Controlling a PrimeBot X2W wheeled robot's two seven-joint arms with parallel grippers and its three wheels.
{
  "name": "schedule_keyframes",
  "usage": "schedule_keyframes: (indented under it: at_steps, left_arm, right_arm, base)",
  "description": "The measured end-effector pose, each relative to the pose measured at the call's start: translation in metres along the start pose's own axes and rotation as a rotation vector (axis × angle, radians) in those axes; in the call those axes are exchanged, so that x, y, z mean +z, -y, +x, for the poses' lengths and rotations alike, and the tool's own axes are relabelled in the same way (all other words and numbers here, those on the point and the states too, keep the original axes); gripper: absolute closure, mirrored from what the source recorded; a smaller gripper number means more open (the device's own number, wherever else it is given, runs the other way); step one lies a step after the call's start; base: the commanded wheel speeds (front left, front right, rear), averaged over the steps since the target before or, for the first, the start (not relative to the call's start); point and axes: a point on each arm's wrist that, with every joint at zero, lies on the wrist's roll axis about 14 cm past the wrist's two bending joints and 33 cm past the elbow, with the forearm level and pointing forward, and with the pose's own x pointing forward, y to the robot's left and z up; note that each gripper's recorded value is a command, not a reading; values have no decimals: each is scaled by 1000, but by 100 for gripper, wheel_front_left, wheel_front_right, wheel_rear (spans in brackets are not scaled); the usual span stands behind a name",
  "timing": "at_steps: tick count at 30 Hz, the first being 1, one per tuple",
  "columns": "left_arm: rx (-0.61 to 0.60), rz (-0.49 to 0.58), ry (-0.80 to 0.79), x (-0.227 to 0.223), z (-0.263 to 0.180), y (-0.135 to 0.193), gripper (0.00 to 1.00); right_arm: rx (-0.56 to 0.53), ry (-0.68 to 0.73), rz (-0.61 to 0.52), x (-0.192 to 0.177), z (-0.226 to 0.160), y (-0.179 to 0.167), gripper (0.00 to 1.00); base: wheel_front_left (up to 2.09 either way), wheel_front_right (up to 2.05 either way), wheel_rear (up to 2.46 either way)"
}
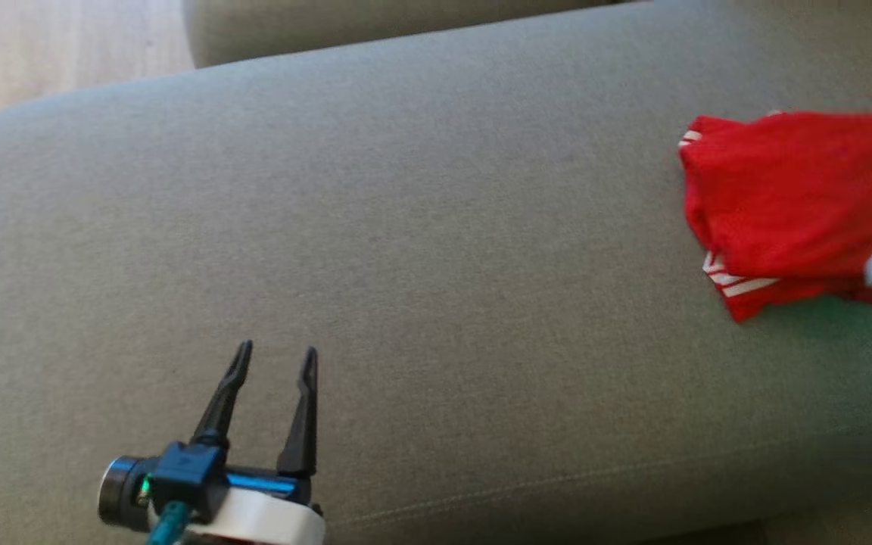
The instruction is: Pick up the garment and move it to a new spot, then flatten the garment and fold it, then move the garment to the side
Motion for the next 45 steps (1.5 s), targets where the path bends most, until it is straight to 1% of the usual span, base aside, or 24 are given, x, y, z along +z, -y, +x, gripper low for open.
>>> schedule_keyframes:
  at_steps: [4,6,7,10,13,16,19,21,22,28,38,39,41,45]
  left_arm:
    - [67,-19,28,10,-7,-14,0]
    - [96,-18,40,14,-12,-19,0]
    - [111,-23,43,15,-16,-22,0]
    - [160,-28,46,16,-28,-31,0]
    - [205,-26,53,19,-39,-39,0]
    - [244,-33,69,23,-48,-47,0]
    - [265,-40,100,32,-54,-51,0]
    - [273,-39,118,37,-58,-53,0]
    - [273,-39,118,37,-58,-53,0]
    - [274,-38,111,34,-74,-50,0]
    - [240,-26,127,38,-73,-46,0]
    - [238,-25,128,38,-72,-45,100]
    - [238,-26,96,29,-74,-45,100]
    - [252,-34,-12,-5,-86,-45,100]
  right_arm:
    - [116,47,25,-4,-20,-68,0]
    - [171,75,73,-3,-34,-98,0]
    - [202,91,76,-1,-42,-108,0]
    - [259,132,109,0,-62,-123,0]
    - [347,156,177,0,-88,-146,0]
    - [425,222,198,15,-113,-165,0]
    - [462,298,214,34,-132,-168,0]
    - [478,315,213,36,-146,-168,0]
    - [478,315,213,36,-146,-168,0]
    - [482,212,185,-5,-178,-156,0]
    - [470,246,200,3,-189,-148,0]
    - [468,248,204,4,-189,-147,100]
    - [466,219,202,-6,-189,-147,100]
    - [459,112,189,-40,-195,-146,100]
  base:
    - [0,0,0]
    - [0,0,0]
    - [0,0,0]
    - [0,0,0]
    - [0,0,0]
    - [0,0,0]
    - [0,0,0]
    - [0,0,0]
    - [0,0,0]
    - [0,0,0]
    - [0,0,0]
    - [0,0,0]
    - [0,0,0]
    - [0,0,0]
